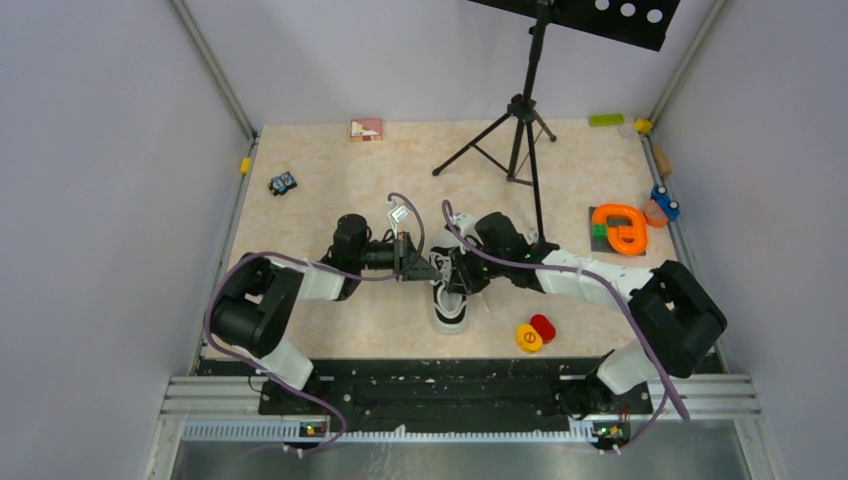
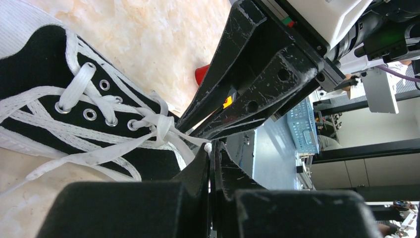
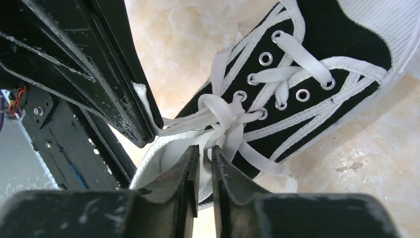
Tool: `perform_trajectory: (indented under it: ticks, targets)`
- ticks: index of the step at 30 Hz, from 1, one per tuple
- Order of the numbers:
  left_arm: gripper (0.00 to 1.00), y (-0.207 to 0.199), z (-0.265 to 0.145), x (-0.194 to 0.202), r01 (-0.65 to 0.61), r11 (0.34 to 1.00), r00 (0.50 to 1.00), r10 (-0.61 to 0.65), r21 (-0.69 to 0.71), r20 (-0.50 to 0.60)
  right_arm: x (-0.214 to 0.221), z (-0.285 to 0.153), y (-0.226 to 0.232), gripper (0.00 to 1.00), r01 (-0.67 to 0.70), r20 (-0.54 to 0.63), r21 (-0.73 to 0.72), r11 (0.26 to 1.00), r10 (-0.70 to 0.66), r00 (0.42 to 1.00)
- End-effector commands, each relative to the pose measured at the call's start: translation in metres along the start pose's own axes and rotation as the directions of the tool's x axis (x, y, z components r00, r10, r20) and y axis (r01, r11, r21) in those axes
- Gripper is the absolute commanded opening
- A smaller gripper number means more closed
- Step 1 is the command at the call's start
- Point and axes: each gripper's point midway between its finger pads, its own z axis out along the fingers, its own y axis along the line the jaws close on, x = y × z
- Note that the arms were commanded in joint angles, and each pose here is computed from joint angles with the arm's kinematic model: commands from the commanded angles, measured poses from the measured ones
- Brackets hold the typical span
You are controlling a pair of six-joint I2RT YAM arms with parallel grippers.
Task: Tie the shoes
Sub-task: Cross the shoelace with the shoelace.
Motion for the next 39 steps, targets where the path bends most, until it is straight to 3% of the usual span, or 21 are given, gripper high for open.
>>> perform_trajectory:
  ticks: [1, 7, 15, 22, 39]
  targets:
    - [0.0, -0.012, -0.001, -0.006, -0.073, 0.997, 0.997, 0.072, 0.026, 0.022, -0.022, -0.003, 0.006, 0.21, 0.013, 0.055, 0.01, 1.0, -0.013, 0.998]
    - [0.0, -0.012, -0.001, -0.007, -0.076, 0.997, 0.997, 0.076, 0.028, 0.023, -0.033, -0.013, 0.014, 0.3, -0.08, 0.096, 0.007, 0.997, 0.079, 0.992]
    - [0.0, -0.011, -0.001, -0.005, -0.072, 0.997, 0.997, 0.071, 0.024, 0.021, -0.043, -0.021, 0.022, 0.34, -0.185, 0.154, -0.018, 0.983, 0.185, 0.971]
    - [0.0, -0.012, -0.001, -0.006, -0.075, 0.997, 0.997, 0.075, 0.026, 0.023, -0.055, -0.016, 0.035, 0.34, -0.2, 0.184, -0.103, 0.974, 0.216, 0.959]
    - [0.0, 0.006, -0.002, -0.004, -0.099, 0.994, 0.993, 0.101, -0.038, 0.057, -0.049, -0.014, 0.022, 0.37, -0.246, 0.195, -0.04, 0.969, 0.249, 0.949]
